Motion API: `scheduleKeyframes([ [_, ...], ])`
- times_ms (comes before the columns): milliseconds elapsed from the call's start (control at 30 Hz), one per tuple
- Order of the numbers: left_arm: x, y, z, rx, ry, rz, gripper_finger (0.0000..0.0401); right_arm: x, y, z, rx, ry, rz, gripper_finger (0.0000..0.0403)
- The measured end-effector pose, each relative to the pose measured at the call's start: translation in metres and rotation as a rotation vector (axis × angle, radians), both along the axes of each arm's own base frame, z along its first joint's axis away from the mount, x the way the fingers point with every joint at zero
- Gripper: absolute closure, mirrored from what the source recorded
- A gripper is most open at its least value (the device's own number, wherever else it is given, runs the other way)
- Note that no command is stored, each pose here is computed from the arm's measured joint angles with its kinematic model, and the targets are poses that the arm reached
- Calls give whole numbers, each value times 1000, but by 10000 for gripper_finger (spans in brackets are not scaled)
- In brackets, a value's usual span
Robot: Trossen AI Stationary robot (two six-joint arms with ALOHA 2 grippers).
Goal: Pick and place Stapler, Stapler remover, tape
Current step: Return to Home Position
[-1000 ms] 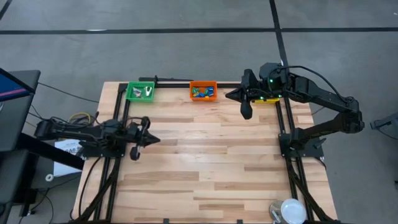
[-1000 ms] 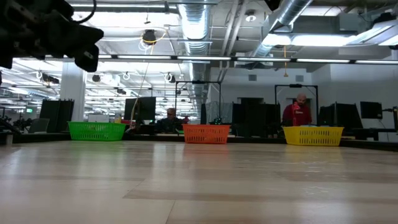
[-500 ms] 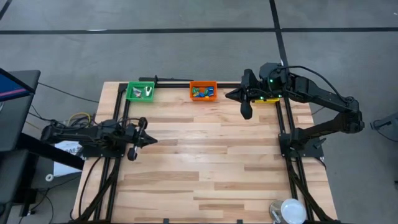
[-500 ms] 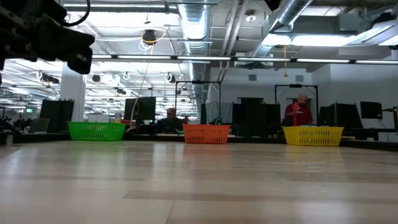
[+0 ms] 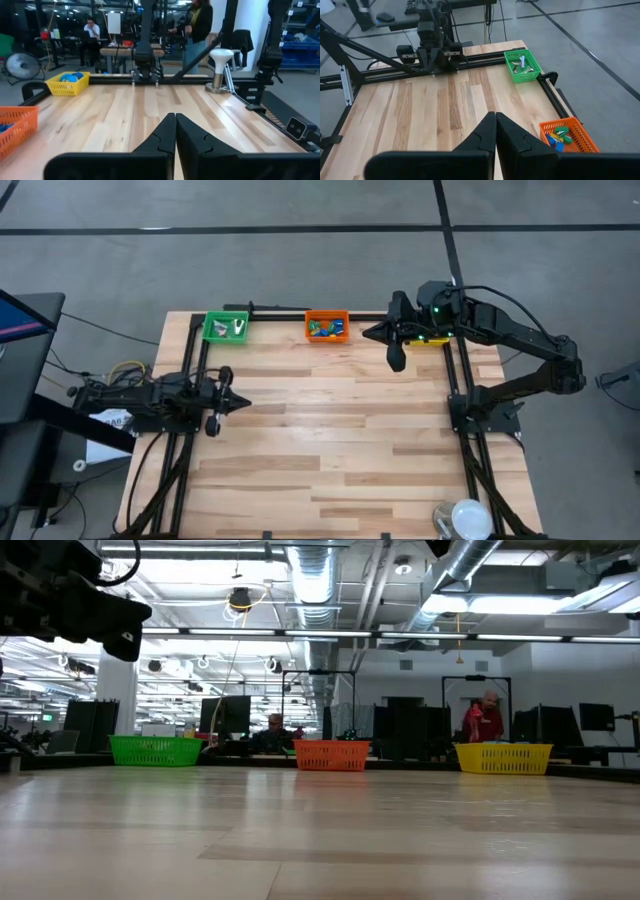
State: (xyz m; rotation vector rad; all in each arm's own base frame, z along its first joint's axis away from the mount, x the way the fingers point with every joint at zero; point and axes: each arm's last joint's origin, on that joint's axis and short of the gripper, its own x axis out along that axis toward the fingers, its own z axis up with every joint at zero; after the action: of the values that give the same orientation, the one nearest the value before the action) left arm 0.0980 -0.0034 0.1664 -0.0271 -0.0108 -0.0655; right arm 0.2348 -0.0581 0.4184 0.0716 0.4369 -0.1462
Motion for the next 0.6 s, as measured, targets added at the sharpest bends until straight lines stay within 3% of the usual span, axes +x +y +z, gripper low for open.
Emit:
scheduleKeyframes([
  [600, 8, 0, -11, -8, 136, 2, 393, 0, 0, 0, 0, 0, 0, 403],
])
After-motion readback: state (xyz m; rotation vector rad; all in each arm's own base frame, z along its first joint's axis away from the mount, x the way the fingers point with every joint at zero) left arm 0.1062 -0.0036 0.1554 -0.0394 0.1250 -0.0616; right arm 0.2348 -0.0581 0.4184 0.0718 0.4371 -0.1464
